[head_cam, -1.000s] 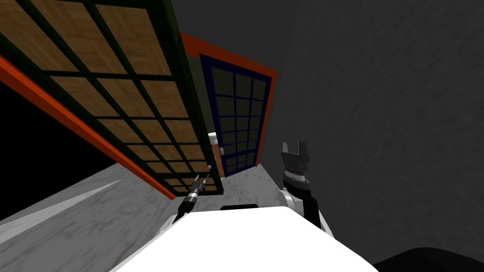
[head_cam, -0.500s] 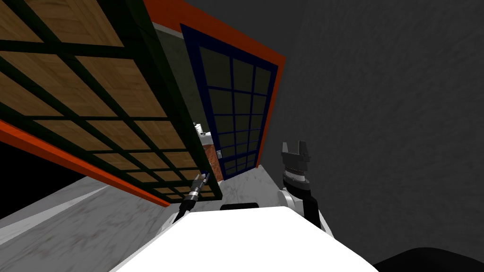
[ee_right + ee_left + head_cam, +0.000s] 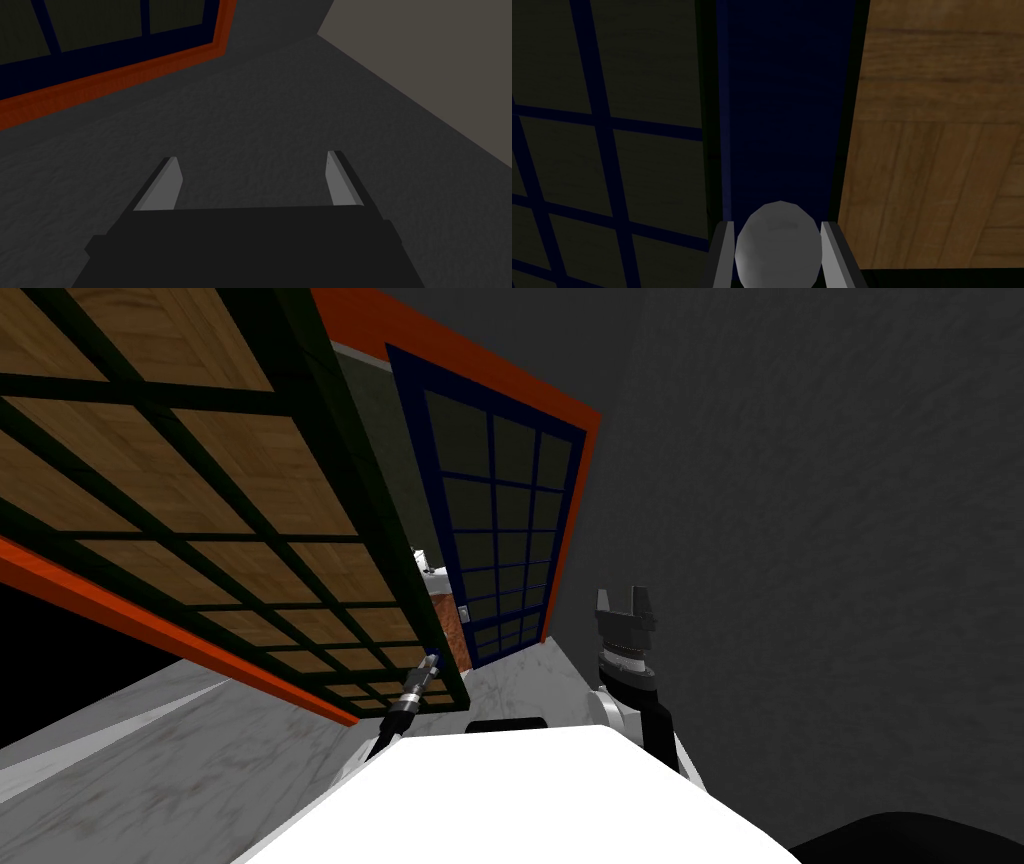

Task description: Pull the door open

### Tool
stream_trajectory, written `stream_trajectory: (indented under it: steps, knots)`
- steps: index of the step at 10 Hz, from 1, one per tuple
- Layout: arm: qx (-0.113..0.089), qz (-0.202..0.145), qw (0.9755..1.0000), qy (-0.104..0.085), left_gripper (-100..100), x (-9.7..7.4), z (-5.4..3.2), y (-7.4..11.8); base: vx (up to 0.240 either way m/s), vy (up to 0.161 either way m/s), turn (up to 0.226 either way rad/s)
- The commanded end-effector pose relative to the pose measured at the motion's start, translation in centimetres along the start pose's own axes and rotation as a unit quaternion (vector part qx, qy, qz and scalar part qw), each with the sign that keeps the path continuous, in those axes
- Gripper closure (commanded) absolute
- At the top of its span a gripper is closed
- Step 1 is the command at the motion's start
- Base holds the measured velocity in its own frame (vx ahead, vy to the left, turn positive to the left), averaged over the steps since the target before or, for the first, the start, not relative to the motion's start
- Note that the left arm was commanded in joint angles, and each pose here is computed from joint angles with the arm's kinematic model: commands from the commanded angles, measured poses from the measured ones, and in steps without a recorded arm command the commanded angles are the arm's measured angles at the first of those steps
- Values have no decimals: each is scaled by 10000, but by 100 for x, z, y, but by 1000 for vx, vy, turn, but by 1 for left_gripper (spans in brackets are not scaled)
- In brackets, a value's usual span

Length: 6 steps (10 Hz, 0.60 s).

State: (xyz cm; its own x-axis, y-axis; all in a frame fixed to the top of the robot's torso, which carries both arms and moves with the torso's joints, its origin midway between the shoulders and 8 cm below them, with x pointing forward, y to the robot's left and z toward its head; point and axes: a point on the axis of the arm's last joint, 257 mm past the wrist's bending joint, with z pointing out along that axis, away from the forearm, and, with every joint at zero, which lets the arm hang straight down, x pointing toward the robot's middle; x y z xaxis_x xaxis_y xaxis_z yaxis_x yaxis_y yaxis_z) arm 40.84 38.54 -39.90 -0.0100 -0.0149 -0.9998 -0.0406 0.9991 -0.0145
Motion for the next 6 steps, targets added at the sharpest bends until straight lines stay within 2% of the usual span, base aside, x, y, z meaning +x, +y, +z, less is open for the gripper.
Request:
stream_trajectory:
  steps: [1,6]
  knots:
    - [-8,-2,10000,-14,100,-9,0,10,0,0,0]
    - [-51,-624,9980,-25,100,-9,8,17,-23,13,-42]
